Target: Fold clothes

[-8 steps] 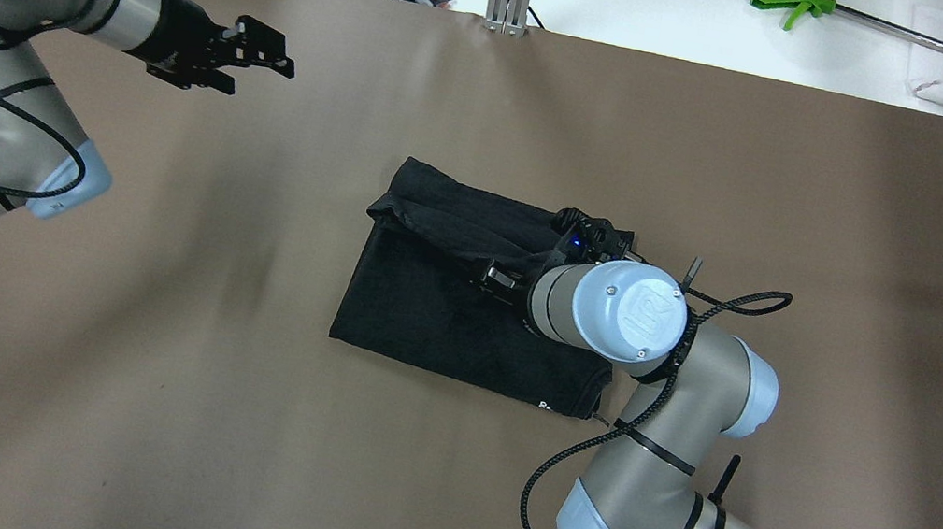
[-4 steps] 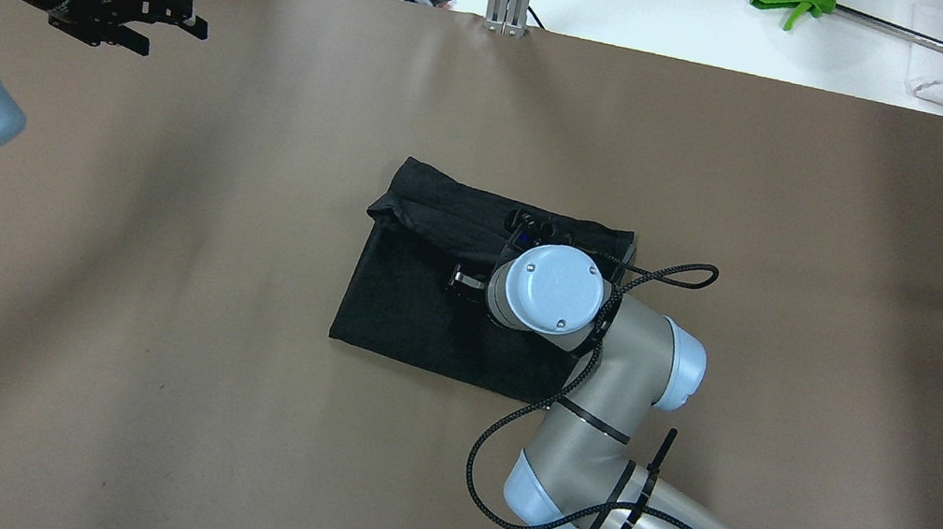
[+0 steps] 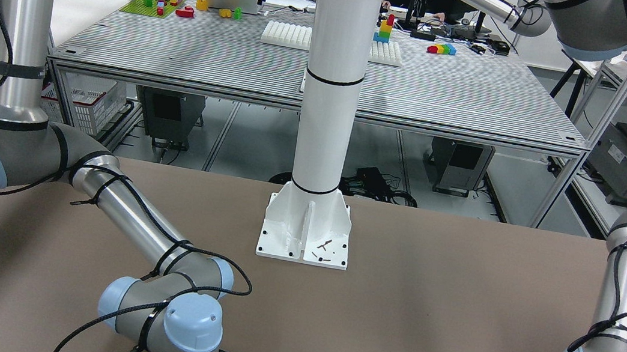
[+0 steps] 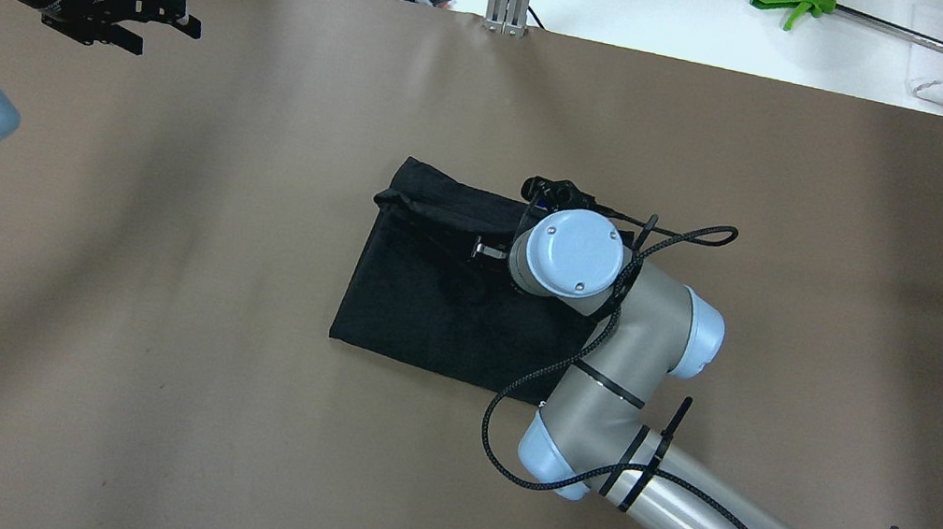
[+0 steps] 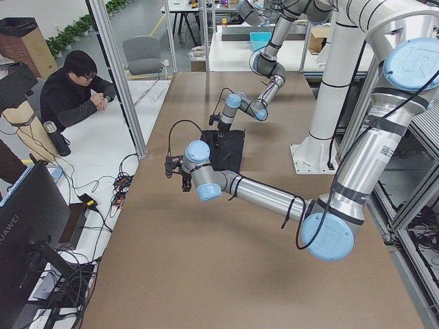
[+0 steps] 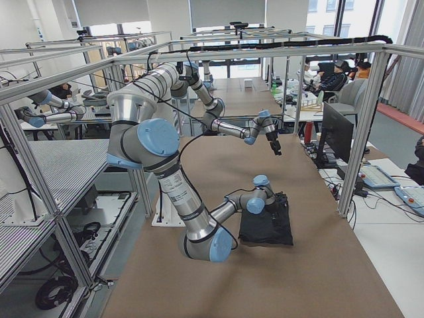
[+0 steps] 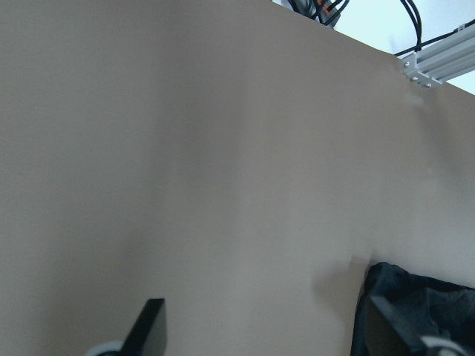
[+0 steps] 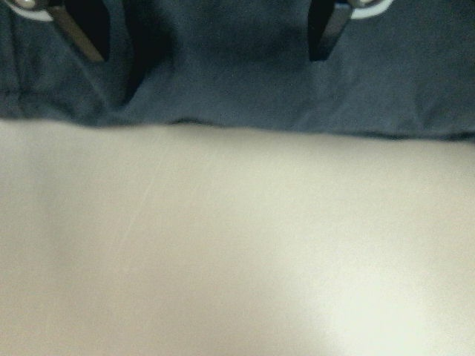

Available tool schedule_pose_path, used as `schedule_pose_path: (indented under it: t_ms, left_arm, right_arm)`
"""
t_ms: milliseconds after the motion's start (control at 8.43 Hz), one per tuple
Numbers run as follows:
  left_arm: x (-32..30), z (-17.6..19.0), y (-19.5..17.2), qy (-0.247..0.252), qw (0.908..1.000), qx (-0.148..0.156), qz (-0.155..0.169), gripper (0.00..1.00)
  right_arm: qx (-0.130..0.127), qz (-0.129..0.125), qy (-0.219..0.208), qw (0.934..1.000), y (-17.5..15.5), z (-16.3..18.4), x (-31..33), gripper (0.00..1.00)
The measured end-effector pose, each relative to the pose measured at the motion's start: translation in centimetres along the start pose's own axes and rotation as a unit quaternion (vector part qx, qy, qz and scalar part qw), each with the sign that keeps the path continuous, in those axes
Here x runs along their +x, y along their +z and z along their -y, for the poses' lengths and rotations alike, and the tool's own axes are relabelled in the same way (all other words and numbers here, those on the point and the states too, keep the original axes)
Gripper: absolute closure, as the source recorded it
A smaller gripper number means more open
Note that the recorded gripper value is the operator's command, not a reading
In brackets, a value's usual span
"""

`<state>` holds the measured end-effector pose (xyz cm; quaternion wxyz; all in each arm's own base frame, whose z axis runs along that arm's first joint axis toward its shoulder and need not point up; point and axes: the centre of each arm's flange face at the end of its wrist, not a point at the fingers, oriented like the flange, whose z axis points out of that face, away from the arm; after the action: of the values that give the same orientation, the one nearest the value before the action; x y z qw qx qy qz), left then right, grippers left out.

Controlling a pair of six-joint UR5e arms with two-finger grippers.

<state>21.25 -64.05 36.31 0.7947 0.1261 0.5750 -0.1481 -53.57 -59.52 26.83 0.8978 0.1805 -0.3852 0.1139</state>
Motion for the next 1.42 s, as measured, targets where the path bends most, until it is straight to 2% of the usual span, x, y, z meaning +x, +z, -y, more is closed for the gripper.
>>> schedule_pose_path:
  t_ms: [237, 475, 712, 949, 1186, 1424]
  left_arm:
    - [-0.5, 0.0, 0.0, -0.002, 1.0000, 0.000, 0.002, 0.06]
    - [-1.1, -0.2, -0.2, -0.003, 1.0000, 0.002, 0.002, 0.06]
    - [-1.5, -0.1, -0.6, -0.002, 1.0000, 0.006, 0.003, 0.06]
    - [-3.8, 1.6, -2.8, -0.006, 0.9990, 0.041, 0.018, 0.06]
    - [-7.8, 2.8, -3.8, 0.011, 0.9940, 0.082, 0.071, 0.06]
    - [-10.7, 3.3, -4.4, 0.036, 0.9797, 0.118, 0.158, 0.06]
  right_arm:
    - [0.015, -0.027, -0.035, 0.9989, 0.8, 4.6, 2.3, 0.06]
    - [0.018, -0.045, -0.068, 0.9965, 0.7, 8.3, 6.2, 0.06]
    - [-0.001, -0.052, -0.088, 0.9948, -0.5, 12.0, 10.8, 0.06]
    - [-0.034, -0.071, -0.120, 0.9896, -2.5, 14.3, 17.8, 0.06]
    - [-0.051, -0.099, -0.165, 0.9799, -5.5, 14.3, 27.6, 0.06]
    - [-0.063, -0.133, -0.215, 0.9656, -8.8, 14.6, 38.5, 0.06]
